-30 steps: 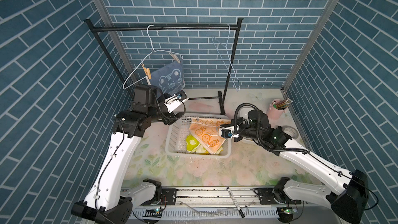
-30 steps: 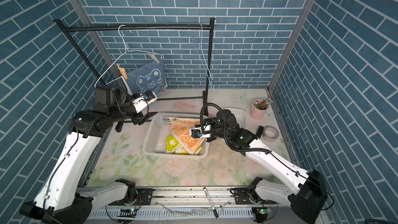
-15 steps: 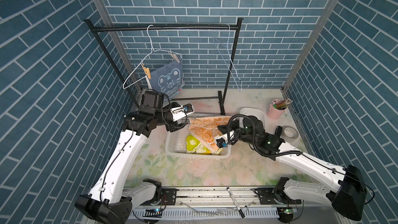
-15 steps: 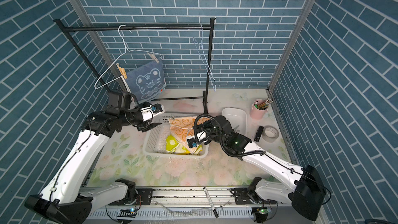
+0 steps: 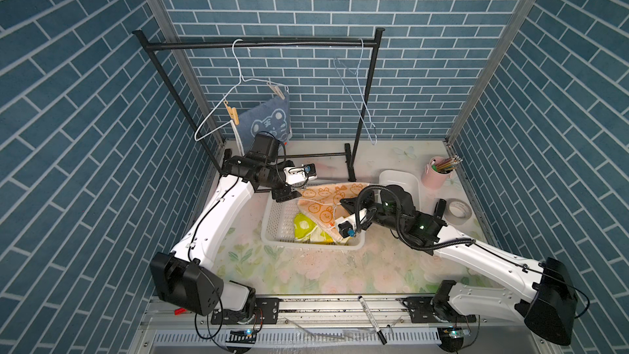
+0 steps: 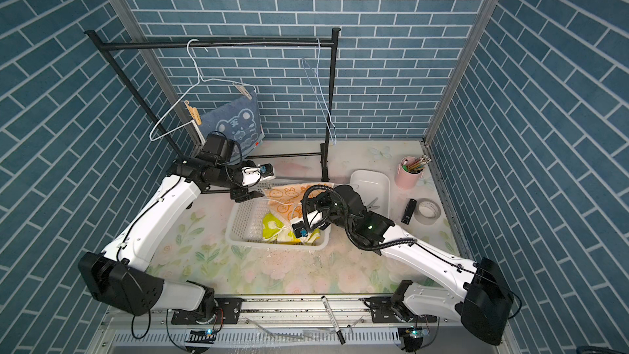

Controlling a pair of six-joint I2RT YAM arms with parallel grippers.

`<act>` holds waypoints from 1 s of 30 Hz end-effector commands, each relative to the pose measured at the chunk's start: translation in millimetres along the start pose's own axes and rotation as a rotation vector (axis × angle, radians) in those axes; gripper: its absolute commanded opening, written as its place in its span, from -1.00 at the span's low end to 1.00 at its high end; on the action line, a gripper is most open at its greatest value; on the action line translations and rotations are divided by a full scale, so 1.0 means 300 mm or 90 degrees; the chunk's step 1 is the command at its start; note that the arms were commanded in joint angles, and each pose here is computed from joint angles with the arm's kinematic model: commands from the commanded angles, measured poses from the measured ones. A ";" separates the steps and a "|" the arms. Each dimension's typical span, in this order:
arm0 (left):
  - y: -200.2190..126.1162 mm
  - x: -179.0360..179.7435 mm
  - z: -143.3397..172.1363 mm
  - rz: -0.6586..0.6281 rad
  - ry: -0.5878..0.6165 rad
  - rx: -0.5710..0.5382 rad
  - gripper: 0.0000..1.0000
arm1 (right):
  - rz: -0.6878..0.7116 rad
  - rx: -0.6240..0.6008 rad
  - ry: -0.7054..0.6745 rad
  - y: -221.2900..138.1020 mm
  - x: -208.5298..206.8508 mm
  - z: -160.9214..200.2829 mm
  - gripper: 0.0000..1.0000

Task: Remove the clothespins securing towels to the hanger
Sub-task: Remove the clothespin from the hanger.

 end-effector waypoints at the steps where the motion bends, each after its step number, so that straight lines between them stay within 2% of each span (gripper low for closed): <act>1: 0.018 -0.023 -0.006 0.046 0.023 0.010 0.48 | 0.020 -0.007 -0.036 0.005 -0.013 -0.014 -1.00; 10: 0.096 -0.030 0.009 0.098 0.039 0.044 0.33 | 0.015 -0.010 -0.039 0.011 -0.005 -0.020 -1.00; 23: 0.130 -0.032 0.019 0.112 0.050 0.069 -0.09 | 0.012 -0.008 -0.034 0.022 0.003 -0.017 -1.00; 30: 0.126 -0.032 0.017 0.107 0.058 0.078 -0.41 | 0.019 -0.013 -0.016 0.023 -0.006 -0.024 -1.00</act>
Point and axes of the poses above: each gripper's point midway between its finger pads, its own y axis out along the fingers, its own x axis along the line the jaws close on, z = x × y, the point moved 2 cm from there along -y, back along the fingers, and after that the axes turned 15 degrees about y, right-handed, at the moved point
